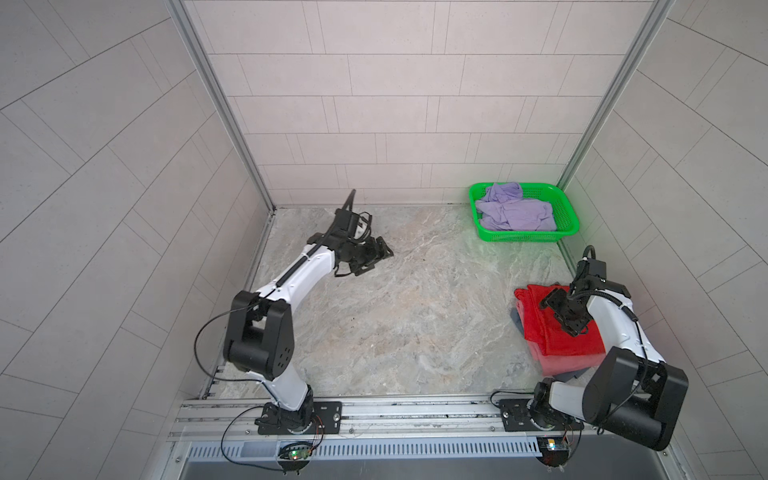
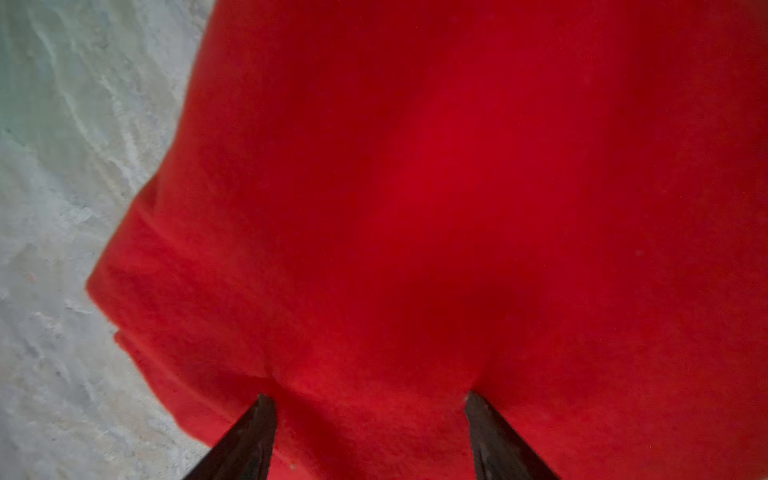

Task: Fold and stack the t-shirts

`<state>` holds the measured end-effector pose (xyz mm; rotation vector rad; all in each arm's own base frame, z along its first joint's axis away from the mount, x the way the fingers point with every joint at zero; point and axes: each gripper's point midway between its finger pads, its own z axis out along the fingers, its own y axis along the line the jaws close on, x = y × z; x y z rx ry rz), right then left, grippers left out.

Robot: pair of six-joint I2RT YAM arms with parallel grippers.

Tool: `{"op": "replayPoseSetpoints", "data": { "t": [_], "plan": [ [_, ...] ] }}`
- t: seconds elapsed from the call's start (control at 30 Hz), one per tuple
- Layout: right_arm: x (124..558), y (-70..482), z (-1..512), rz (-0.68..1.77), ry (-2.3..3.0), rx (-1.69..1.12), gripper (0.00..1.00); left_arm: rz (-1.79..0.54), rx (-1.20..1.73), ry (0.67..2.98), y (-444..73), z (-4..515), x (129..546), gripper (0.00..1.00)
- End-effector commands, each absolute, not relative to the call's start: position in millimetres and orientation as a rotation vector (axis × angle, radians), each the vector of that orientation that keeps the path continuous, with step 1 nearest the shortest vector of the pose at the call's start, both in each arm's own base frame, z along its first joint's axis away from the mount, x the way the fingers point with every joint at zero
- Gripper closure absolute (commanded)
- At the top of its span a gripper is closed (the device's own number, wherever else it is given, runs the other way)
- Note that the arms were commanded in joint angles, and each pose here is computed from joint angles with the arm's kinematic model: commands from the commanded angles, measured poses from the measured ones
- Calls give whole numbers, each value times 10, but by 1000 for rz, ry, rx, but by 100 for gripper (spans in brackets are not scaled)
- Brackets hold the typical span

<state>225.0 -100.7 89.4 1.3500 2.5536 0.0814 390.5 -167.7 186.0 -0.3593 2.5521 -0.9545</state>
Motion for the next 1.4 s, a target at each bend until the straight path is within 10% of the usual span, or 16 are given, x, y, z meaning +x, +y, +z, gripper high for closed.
{"op": "replayPoseSetpoints", "data": {
  "t": [0.0, 0.2, 0.67, 1.37],
  "plan": [
    [2237, -1154, 1157, -33, 2495, 1309, 25, -867, -356, 2465, -1223, 2065, 3864, 12],
    [2861, -1093, 2065, 11, 2202, 985, 0, -558, -335, 2358, -481, 2541, 3768, 0],
    [4130, 175, 2183, -280, 2255, 223, 1, 148, -392, 2003, 565, 2818, 3613, 0],
    [3827, -558, 1497, -438, 2147, 351, 0, 189, -316, 1868, 590, 1029, 3820, 0]
  ]
}}
